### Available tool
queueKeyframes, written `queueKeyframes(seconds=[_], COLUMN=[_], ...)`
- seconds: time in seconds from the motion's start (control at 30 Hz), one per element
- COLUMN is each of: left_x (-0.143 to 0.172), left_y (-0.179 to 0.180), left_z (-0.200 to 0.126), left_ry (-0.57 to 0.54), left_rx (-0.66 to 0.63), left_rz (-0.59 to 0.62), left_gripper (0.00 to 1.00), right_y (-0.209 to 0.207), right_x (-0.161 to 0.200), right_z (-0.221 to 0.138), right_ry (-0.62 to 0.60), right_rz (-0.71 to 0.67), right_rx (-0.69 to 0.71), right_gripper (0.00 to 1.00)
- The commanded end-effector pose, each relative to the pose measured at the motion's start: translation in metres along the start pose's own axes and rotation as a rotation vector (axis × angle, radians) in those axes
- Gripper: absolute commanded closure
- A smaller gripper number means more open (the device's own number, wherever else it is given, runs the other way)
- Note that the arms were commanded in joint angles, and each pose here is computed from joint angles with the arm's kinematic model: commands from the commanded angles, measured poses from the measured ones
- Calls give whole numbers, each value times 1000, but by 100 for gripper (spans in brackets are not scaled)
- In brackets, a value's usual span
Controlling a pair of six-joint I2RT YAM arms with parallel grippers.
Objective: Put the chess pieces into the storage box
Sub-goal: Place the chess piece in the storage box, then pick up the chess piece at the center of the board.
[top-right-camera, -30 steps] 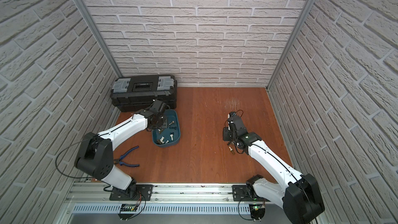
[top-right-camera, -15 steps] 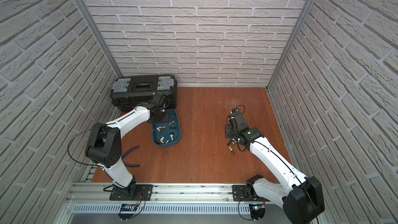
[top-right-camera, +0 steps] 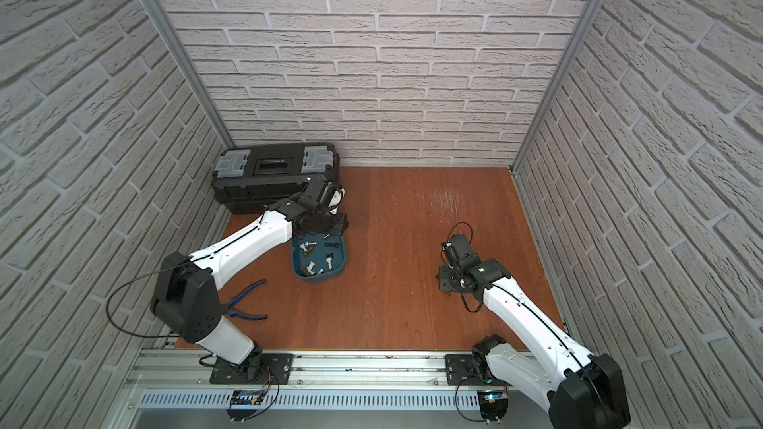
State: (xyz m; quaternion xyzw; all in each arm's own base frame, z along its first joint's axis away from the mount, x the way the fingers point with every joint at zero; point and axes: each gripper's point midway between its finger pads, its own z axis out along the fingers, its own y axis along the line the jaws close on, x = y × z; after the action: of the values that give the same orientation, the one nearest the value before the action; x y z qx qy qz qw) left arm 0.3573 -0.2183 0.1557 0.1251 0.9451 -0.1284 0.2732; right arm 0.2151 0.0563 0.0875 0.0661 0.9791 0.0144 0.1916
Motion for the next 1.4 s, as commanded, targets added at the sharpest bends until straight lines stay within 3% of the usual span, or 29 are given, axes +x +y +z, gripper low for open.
queueKeyframes(seconds=[0.0, 0.37, 0.73, 1.07, 1.37], left_x=[7, 35, 40, 44, 43], left_y=[0, 2, -10, -13, -34], left_z=[-5, -16, -18, -22, -15], left_ry=[-8, 11, 15, 7, 16], left_rx=[15, 10, 14, 11, 39], left_rz=[-32, -72, -56, -63, -67], left_gripper=[58, 57, 57, 58, 58], right_y=[7, 3, 6, 13, 24], right_x=[1, 8, 17, 37, 37], right_z=[14, 48, 65, 74, 60], right_ry=[19, 76, 170, 247, 210], right_rz=[32, 19, 22, 55, 66], right_rx=[-29, 25, 33, -11, -108], right_gripper=[56, 61, 63, 74, 90])
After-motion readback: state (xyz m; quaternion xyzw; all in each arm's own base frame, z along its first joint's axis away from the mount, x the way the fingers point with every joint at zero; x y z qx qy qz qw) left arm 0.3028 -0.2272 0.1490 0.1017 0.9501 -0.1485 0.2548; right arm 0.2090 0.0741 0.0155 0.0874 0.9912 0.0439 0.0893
